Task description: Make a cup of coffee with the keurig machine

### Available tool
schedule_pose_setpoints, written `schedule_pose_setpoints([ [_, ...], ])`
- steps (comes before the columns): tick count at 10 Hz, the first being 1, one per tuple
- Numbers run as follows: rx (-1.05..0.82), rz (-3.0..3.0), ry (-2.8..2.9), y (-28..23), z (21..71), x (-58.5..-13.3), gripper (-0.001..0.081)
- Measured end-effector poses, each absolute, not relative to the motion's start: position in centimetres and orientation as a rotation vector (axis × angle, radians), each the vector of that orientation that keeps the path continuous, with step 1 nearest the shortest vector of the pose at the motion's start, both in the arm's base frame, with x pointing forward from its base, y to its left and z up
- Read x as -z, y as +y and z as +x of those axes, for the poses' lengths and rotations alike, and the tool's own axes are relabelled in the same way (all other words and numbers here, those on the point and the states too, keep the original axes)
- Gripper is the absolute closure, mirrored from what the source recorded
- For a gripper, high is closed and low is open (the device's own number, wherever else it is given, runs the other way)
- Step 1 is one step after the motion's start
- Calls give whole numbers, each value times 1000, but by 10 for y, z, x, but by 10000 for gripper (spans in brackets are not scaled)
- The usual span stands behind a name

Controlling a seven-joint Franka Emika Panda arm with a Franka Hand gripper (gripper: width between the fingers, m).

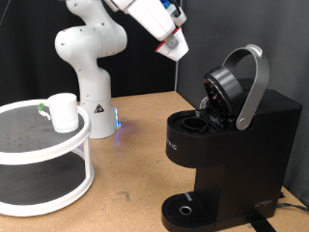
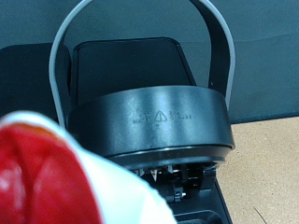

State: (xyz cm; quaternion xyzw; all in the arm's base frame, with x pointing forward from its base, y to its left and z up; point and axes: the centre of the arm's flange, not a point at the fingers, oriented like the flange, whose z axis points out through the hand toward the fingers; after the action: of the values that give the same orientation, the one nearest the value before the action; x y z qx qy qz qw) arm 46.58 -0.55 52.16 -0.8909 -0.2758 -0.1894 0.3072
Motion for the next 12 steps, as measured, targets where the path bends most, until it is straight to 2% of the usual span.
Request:
schedule_pose_setpoints([
  [3,499,-2356,-753,-8,464,-510,660],
  [12,436,-2398,-772,11,488,-439,660],
])
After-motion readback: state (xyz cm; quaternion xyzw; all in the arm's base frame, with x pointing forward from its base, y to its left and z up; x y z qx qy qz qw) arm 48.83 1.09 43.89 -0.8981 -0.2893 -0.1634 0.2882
